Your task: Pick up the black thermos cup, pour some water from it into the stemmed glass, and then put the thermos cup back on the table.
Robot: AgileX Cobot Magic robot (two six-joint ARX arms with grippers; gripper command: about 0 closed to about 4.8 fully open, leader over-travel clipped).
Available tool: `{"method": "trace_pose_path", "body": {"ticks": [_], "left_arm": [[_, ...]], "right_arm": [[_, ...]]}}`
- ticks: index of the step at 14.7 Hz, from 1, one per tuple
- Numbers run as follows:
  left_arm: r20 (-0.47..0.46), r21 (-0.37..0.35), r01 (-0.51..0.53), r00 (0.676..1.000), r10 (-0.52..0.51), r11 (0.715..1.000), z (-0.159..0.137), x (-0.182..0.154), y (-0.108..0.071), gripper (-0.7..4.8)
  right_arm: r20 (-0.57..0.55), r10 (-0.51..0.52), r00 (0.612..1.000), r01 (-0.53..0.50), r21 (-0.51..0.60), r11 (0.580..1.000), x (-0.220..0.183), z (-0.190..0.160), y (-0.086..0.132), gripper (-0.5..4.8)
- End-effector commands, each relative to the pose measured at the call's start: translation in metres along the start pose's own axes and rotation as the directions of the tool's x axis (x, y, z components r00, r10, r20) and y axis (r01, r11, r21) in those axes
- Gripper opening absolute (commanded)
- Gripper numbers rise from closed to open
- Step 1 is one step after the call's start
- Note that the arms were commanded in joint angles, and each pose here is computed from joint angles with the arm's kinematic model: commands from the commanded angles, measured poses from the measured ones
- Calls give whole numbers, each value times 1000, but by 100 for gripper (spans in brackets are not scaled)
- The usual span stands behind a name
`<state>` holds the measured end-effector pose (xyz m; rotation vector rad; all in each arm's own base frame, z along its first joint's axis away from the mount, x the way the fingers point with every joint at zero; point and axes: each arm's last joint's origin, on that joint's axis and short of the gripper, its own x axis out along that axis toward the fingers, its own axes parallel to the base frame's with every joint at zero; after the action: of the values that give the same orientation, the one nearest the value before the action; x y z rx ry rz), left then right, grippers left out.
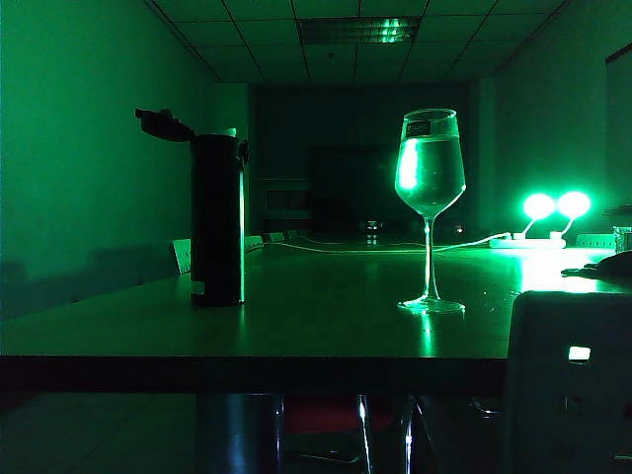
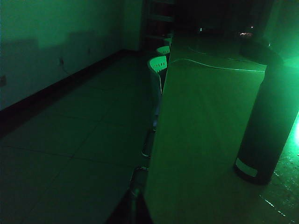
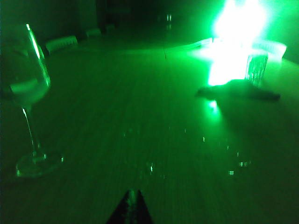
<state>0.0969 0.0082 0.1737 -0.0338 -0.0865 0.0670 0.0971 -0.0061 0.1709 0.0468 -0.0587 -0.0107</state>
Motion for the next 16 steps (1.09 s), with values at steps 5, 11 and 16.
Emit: {"method": "trace_pose_path", "body": {"ticks": [5, 11, 16], "left_arm": [[6, 4, 2, 1000, -3, 1000, 0, 0, 0, -7], [114, -223, 172, 982, -150, 960, 29, -4, -5, 468], [190, -126, 253, 955, -227, 959, 112, -21, -11, 469]], "right_arm": [[-19, -2, 1000, 2, 5, 1000, 0, -3, 0, -6], [103, 152, 983, -157, 42, 987, -6, 33, 6, 453], [203, 170, 964, -141, -150, 978, -28, 128, 13, 465]]}}
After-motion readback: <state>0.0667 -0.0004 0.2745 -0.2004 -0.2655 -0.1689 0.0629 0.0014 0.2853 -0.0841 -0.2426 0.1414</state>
